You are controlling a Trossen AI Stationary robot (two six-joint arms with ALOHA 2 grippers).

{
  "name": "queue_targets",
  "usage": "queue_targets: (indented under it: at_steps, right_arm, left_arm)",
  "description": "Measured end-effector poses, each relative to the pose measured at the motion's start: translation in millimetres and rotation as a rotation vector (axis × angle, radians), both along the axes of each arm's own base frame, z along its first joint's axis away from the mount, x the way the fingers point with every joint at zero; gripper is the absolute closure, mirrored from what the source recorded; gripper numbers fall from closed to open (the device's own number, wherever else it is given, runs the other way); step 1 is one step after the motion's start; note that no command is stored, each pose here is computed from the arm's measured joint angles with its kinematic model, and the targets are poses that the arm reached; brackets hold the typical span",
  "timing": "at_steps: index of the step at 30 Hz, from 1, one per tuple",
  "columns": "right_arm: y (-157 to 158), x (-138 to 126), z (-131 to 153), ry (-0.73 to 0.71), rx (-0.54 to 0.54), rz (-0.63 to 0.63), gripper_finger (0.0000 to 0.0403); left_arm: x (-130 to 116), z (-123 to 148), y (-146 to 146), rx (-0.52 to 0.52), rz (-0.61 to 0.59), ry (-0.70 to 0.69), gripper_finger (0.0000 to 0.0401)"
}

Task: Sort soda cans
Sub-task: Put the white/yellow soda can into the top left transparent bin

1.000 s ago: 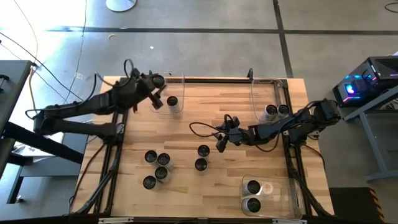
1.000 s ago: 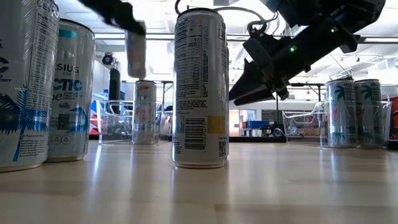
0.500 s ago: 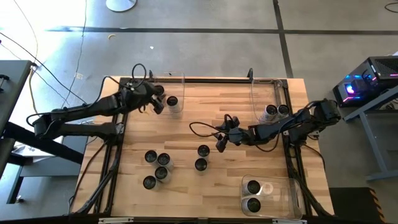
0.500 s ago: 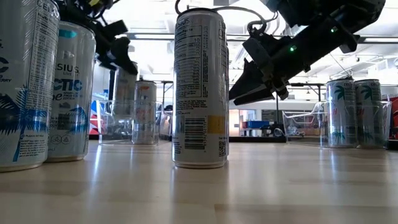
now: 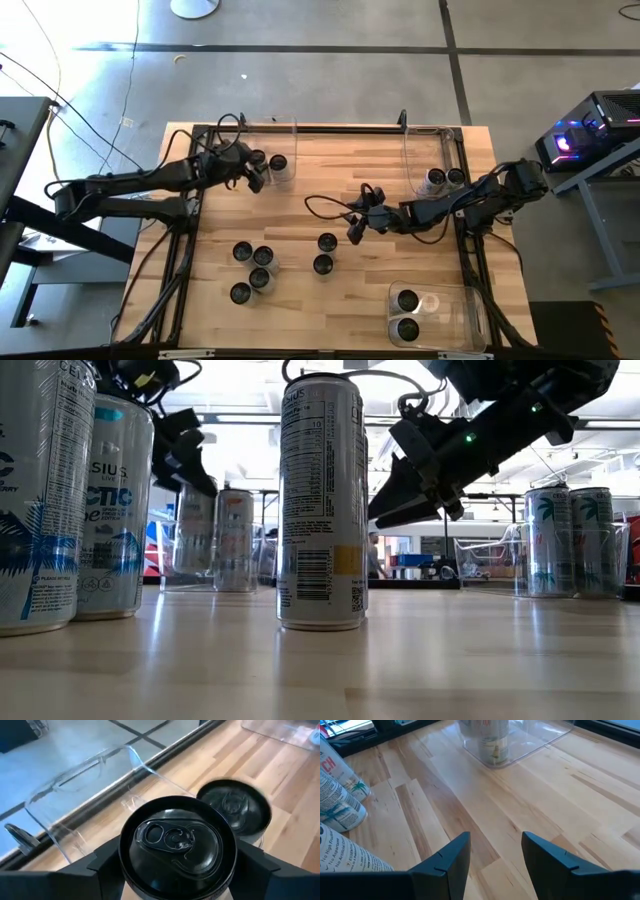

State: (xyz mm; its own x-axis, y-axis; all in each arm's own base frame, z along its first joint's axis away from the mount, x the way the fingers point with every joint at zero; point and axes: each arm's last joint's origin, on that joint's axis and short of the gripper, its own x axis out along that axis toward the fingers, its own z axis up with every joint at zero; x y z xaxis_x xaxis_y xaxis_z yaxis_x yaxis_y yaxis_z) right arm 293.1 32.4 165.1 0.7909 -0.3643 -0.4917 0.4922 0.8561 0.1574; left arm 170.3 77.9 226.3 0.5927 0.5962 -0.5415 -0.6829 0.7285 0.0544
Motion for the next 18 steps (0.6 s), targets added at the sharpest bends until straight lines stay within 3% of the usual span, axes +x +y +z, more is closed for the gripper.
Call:
queue_targets:
  at_steps: [18]
  right_arm:
    - [0.1,0.1,0.1,-0.001,0.0,0.002,0.0229]
  left_arm:
    - [-1.3,-6.5,-1.4,-0.052,-0.073,0.021,0.0114]
